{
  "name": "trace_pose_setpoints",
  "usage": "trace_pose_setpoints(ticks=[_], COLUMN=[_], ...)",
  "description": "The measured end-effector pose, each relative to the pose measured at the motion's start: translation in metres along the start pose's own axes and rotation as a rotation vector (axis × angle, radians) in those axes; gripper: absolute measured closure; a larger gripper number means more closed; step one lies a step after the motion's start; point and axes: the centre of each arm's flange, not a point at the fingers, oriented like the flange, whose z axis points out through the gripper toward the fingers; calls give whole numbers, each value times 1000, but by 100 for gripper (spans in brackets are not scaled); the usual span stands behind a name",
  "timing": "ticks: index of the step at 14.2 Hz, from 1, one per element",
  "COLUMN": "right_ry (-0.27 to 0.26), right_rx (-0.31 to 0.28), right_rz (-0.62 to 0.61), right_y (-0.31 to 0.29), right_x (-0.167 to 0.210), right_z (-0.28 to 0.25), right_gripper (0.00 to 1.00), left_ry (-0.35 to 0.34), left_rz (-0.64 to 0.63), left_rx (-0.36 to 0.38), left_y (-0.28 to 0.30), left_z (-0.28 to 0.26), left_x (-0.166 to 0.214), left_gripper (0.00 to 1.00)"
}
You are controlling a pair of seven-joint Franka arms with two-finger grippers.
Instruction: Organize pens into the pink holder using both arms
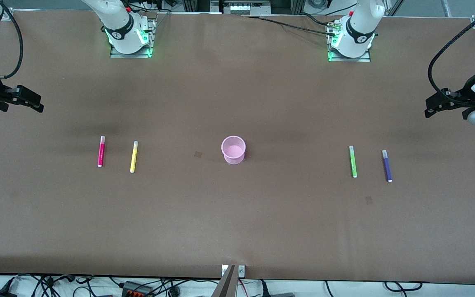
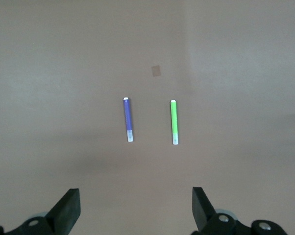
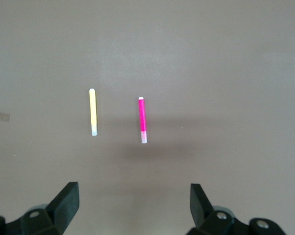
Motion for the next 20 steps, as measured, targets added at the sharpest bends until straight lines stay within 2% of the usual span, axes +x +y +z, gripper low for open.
trace_pose_setpoints(ticks=[9, 14, 16, 20], right_ry=[-2, -8, -14, -47], right_rx=[0, 0, -2, -9], right_rz=[0, -1, -2, -5], right_y=[0, 0, -1, -3], right_x=[0, 1, 7, 36], right_z=[1, 4, 14, 68], right_gripper=[0, 0, 0, 0], left_ry=[-9, -144, -167, -240], left_rz=[0, -6, -7, -20], left_rx=[-1, -9, -10, -12], left_y=[0, 0, 0, -10], left_z=[1, 12, 20, 73], left_x=[-1, -15, -14, 26], left_gripper=[0, 0, 0, 0])
